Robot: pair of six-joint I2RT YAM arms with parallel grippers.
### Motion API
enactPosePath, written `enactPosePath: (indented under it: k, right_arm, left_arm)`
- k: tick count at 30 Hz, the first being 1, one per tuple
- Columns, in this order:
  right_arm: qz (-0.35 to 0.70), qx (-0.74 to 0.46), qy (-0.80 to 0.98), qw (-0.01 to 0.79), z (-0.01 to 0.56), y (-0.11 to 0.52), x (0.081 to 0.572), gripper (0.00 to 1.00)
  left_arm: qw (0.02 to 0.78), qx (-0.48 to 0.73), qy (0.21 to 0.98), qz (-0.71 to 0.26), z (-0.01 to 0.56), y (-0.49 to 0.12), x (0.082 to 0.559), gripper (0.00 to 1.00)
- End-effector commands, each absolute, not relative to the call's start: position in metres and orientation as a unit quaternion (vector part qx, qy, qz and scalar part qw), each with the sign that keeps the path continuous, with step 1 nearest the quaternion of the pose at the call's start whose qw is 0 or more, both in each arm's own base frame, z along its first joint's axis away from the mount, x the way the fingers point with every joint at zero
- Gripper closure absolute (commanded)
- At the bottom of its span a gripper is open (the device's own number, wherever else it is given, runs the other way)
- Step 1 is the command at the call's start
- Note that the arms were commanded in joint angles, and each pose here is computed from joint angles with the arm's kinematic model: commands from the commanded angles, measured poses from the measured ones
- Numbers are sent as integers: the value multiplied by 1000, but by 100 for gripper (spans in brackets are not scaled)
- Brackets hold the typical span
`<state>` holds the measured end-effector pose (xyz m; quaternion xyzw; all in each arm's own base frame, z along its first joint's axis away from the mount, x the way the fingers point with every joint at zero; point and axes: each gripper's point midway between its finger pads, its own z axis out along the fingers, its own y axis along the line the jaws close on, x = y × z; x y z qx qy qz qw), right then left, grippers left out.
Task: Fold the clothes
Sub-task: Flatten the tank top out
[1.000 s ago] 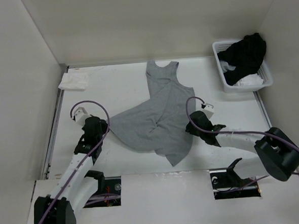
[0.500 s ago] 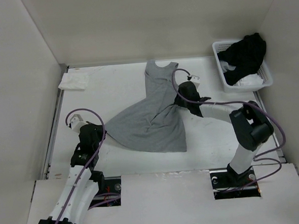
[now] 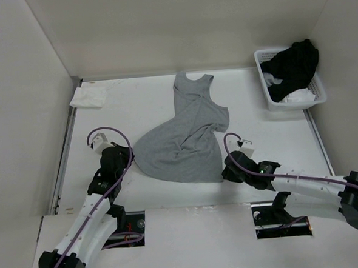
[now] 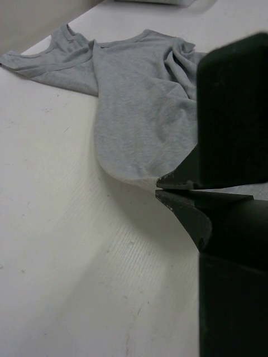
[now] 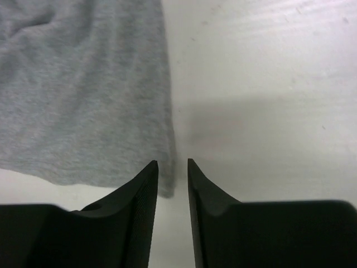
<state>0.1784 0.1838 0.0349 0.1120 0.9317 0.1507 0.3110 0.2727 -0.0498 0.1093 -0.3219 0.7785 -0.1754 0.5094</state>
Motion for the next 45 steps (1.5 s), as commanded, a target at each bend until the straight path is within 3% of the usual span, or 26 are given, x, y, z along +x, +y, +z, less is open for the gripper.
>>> enactPosePath:
  k: [1, 16, 26, 27, 29, 34, 39, 45]
  right_arm:
    - [146, 154, 929, 302, 33, 170, 165, 58]
    - [245, 149, 922, 262, 26, 203, 155, 61]
    - [241, 163, 921, 258, 19, 196, 159, 78]
    - [240, 165, 919, 267, 22, 195, 163, 88]
    - [246, 162, 910, 291, 35, 195, 170, 95]
    - [271, 128, 863, 407, 137, 189, 193, 100]
    - [261, 105, 769, 575, 328, 133, 198, 100]
    - [259, 90, 649, 710, 519, 88, 189, 100]
  left_arm:
    - [530, -319, 758, -206, 124, -58, 280, 98]
    - [522, -310, 766, -213, 118, -69, 282, 98]
    - [523, -312, 764, -212, 120, -69, 283, 98]
    - [524, -311, 764, -213, 123, -69, 284, 98]
    - [532, -313, 756, -217, 131, -68, 285, 98]
    - [578, -311, 709, -257, 205, -67, 289, 99]
    - [668, -295, 594, -338, 367, -61, 254, 99]
    - [752, -285, 454, -383, 518, -29, 191, 99]
